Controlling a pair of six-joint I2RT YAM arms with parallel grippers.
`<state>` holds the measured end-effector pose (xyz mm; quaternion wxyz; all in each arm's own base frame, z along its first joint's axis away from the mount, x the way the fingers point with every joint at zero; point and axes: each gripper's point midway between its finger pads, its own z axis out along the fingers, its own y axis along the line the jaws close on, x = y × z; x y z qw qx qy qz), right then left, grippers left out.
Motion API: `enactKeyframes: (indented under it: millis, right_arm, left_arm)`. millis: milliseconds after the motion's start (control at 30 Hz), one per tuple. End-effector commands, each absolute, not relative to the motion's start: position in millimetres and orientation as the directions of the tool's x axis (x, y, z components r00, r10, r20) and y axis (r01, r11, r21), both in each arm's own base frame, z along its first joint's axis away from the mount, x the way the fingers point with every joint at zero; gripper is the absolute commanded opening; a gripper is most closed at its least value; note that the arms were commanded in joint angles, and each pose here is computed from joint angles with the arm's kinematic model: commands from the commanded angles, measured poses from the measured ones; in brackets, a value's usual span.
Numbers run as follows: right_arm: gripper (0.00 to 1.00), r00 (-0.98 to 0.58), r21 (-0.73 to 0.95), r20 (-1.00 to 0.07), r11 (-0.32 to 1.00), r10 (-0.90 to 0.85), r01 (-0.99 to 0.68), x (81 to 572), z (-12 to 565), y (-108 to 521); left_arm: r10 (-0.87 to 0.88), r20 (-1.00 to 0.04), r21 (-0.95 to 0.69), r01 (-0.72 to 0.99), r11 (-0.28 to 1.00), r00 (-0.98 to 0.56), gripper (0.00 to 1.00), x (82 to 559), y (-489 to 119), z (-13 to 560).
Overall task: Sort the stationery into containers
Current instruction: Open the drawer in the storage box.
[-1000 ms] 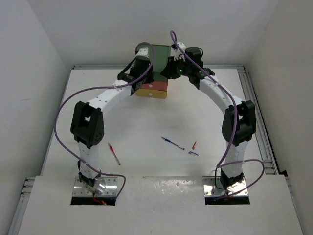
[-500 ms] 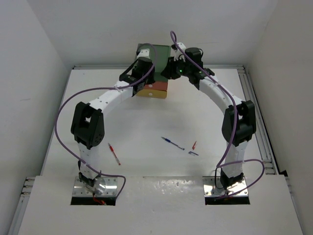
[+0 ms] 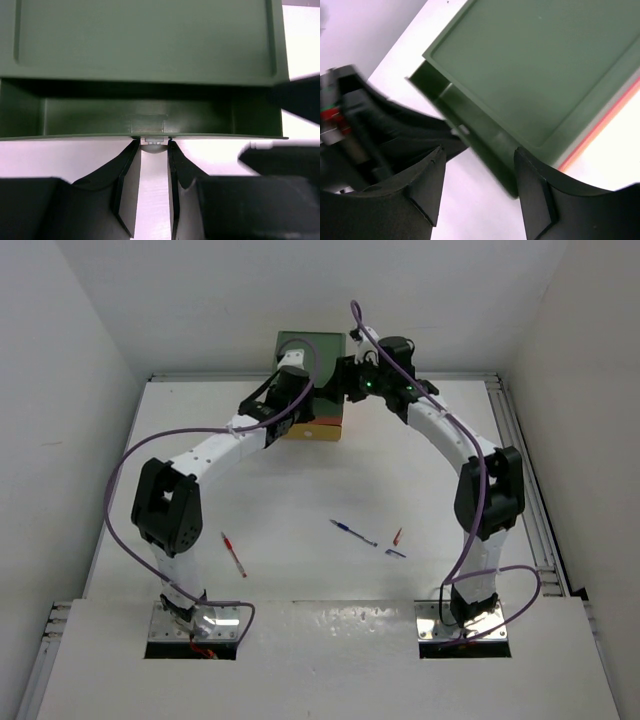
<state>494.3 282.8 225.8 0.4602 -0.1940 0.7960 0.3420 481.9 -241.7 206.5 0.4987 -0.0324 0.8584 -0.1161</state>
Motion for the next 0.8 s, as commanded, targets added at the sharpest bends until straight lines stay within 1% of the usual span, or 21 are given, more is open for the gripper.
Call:
enactKeyframes:
  millis: [0,67,167,467,767]
  right_arm:
    - [0.56,-0.45,0.374,-0.891,0.67,0.068,-0.641,491,265,281]
    - [0.53,-0.444,0.378,-0.893,0.666,0.077,-0.643,488,273,281]
    - [0.52,-0.433,0.372,-0.897,0.673,0.085,-0.64,488,281,278]
    - [0.5,-0.403,0.37,-0.908,0.674,0.117,-0.639,487,303,273]
    - [0.5,-0.39,0.352,-0.915,0.681,0.106,-0.642,484,307,269]
  left_arm:
    - [-0.187,-0.865,-0.25,0.078,0.965,-0.465,0.0,465,-240,237]
    - [-0.188,-0.868,-0.249,0.076,0.965,-0.46,0.0,464,-238,239]
    - [-0.187,-0.871,-0.249,0.08,0.965,-0.454,0.0,462,-237,243]
    - [-0.178,-0.854,-0.256,0.097,0.962,-0.488,0.0,445,-240,234]
    - [-0.177,-0.839,-0.271,0.113,0.956,-0.514,0.0,421,-236,231]
